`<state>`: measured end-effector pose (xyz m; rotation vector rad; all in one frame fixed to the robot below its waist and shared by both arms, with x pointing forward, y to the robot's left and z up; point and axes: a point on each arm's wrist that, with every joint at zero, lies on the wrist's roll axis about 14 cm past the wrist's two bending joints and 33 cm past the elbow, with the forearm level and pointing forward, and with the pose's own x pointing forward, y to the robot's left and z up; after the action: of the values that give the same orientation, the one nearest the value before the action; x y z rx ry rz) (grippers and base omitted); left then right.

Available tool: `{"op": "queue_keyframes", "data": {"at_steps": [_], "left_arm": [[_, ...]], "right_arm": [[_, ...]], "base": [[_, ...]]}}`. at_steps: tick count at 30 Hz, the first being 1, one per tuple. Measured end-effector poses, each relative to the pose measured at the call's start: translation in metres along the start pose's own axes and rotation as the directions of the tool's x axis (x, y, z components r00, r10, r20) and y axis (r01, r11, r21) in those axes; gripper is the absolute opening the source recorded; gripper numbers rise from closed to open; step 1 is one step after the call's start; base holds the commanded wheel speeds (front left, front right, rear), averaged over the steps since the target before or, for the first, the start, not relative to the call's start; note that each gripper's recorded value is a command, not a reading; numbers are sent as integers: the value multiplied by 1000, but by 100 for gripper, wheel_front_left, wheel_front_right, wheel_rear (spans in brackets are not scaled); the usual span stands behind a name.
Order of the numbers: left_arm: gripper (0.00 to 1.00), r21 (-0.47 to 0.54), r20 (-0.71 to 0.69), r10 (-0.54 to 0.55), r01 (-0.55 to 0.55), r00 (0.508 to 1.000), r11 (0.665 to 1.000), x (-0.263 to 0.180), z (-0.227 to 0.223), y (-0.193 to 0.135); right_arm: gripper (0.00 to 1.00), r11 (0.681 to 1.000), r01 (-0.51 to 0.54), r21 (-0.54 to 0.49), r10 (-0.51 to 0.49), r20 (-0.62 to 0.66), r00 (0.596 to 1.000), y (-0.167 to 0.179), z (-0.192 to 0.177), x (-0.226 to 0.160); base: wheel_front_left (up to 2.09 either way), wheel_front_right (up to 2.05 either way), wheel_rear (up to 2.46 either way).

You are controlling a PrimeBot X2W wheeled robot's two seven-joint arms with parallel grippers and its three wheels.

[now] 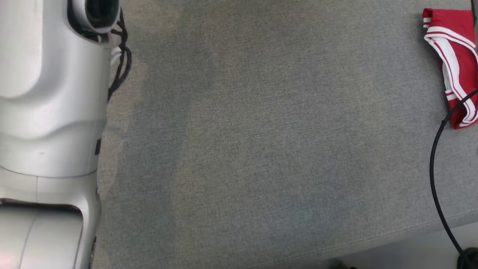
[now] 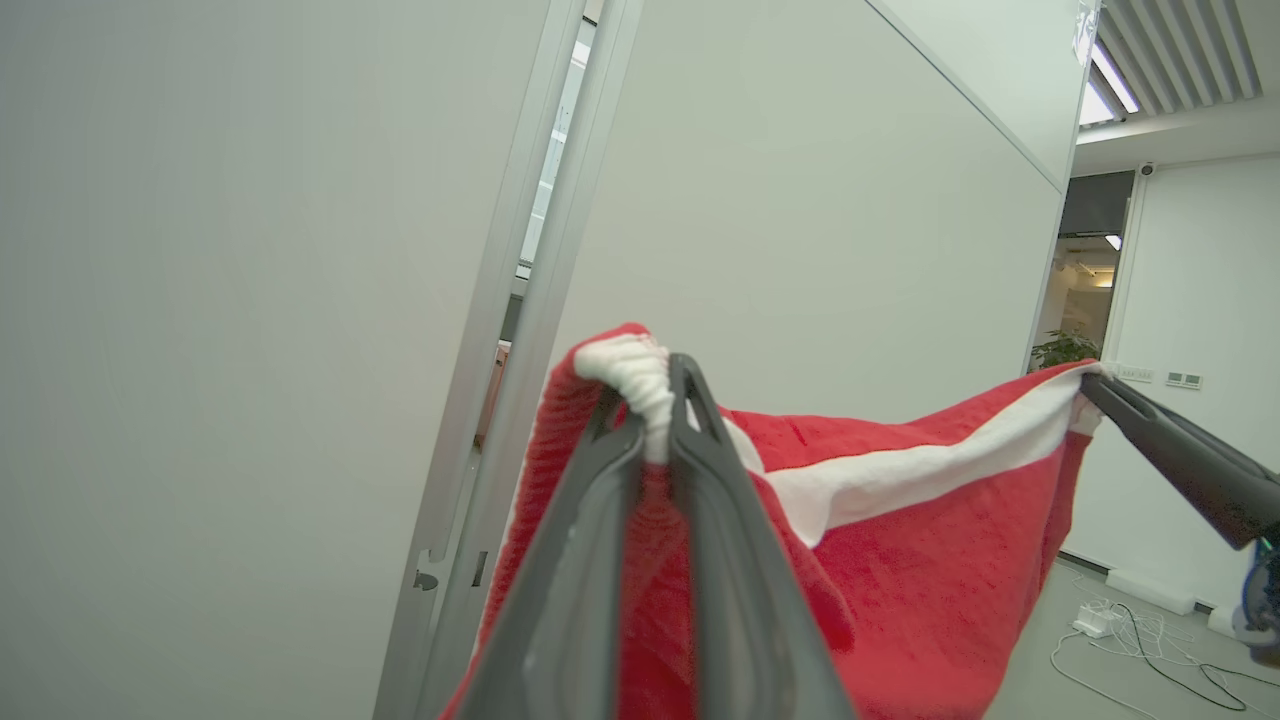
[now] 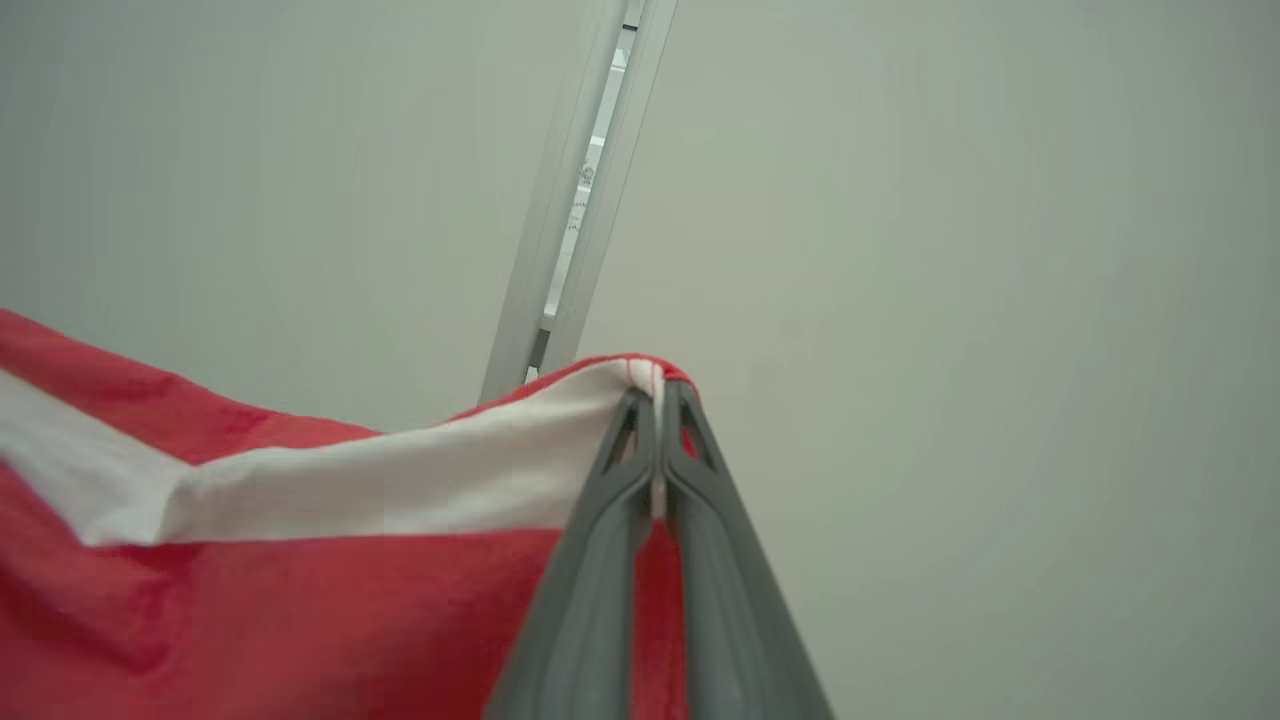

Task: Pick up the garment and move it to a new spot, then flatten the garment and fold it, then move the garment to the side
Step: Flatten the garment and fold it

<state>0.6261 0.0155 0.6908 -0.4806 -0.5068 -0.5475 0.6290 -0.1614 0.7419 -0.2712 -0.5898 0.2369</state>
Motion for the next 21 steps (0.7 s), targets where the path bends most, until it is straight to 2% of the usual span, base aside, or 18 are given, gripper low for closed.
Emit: {"op": "queue_keyframes", "data": {"at_steps": [2,6,11,17,21], "left_arm": [[0,-6,-43,-6,6,999,1000,-15,-19,-3],[0,-48,-175,-1,-7,985,999,-56,-66,-8],[0,-104,-330,26,-64,944,993,-119,-109,-11],[0,-165,-471,35,-127,881,978,-196,-128,-31],[0,-211,-568,2,-148,823,966,-245,-133,-53]], "right_arm": [[0,1000,-18,13,19,-38,999,8,-20,-10],[0,995,-81,55,91,-206,974,37,-85,-53],[0,978,-115,175,174,-374,911,74,-140,-119],[0,956,-52,288,191,-479,857,88,-150,-184],[0,940,13,342,187,-543,818,91,-141,-227]], "base": [[0,0,0],[0,0,0],[0,0,0],[0,0,0],[0,0,0]]}}
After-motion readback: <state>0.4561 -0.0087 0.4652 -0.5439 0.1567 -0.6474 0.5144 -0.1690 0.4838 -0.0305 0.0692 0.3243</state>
